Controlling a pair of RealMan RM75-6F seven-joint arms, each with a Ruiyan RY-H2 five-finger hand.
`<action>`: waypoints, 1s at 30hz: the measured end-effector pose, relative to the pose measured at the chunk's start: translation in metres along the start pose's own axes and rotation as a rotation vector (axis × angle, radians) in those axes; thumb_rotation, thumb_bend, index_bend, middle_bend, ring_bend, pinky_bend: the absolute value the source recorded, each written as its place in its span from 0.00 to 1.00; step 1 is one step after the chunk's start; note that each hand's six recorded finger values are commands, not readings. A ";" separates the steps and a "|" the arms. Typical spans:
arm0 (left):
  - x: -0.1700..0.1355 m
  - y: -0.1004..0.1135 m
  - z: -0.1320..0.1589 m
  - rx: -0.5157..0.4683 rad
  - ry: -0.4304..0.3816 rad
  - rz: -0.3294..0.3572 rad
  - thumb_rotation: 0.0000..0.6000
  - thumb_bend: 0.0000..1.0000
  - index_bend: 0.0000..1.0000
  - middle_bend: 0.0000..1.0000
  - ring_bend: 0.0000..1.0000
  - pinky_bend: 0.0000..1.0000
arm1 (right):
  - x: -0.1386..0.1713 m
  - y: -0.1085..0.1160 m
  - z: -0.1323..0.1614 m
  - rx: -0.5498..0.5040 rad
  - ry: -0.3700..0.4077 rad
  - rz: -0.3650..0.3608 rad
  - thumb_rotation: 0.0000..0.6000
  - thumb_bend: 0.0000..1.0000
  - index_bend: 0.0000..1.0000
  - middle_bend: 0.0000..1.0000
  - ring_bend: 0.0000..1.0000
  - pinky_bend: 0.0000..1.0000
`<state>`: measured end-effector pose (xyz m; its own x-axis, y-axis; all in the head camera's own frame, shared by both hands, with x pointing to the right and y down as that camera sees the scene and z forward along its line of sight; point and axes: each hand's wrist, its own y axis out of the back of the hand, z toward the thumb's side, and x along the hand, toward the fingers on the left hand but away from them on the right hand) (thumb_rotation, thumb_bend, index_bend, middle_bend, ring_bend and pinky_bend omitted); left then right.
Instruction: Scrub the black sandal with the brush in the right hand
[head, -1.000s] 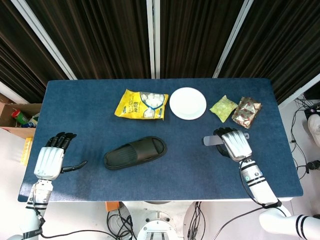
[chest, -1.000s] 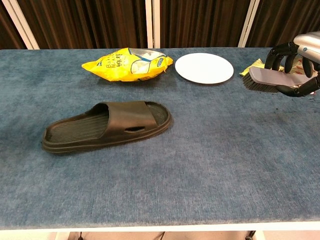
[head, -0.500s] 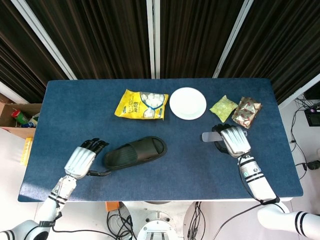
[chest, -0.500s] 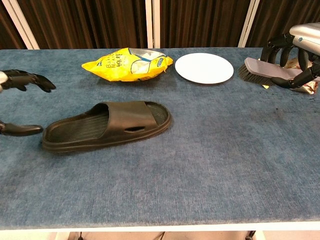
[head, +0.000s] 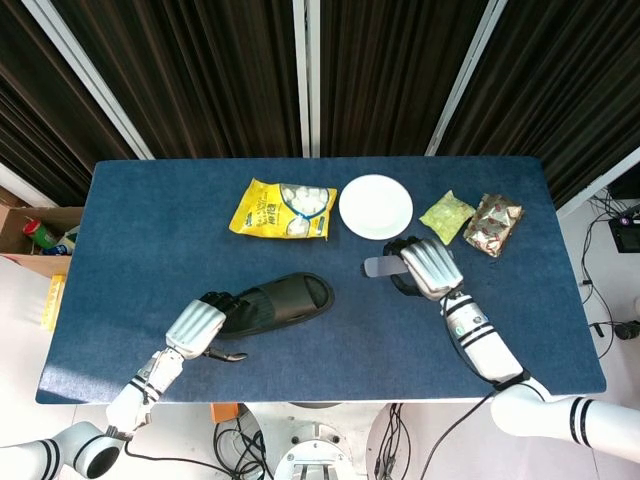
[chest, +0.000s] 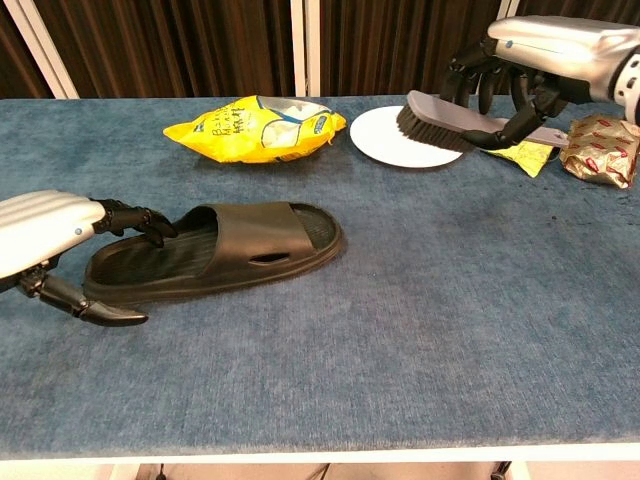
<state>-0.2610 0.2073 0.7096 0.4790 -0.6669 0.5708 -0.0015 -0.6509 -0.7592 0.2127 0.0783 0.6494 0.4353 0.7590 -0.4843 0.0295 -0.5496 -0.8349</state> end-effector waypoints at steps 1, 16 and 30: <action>0.000 -0.001 -0.001 -0.007 0.001 -0.001 0.42 0.07 0.22 0.28 0.22 0.31 | -0.003 0.000 0.005 0.004 0.011 0.003 1.00 0.48 0.94 0.75 0.64 0.64; -0.002 -0.008 -0.009 -0.091 0.006 0.000 0.59 0.12 0.24 0.36 0.29 0.41 | -0.034 -0.013 0.082 0.091 0.162 0.068 1.00 0.48 0.95 0.75 0.65 0.65; 0.001 -0.011 -0.012 -0.107 -0.005 -0.006 0.67 0.16 0.24 0.36 0.31 0.43 | -0.050 -0.037 0.127 0.153 0.242 0.165 1.00 0.48 0.97 0.76 0.66 0.66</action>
<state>-0.2709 0.2096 0.7219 0.4834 -0.6611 0.5738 -0.0917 -0.6901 -0.7178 0.0749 0.1049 0.6714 0.6249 0.5490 -0.5550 -0.1869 -0.5850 -0.7892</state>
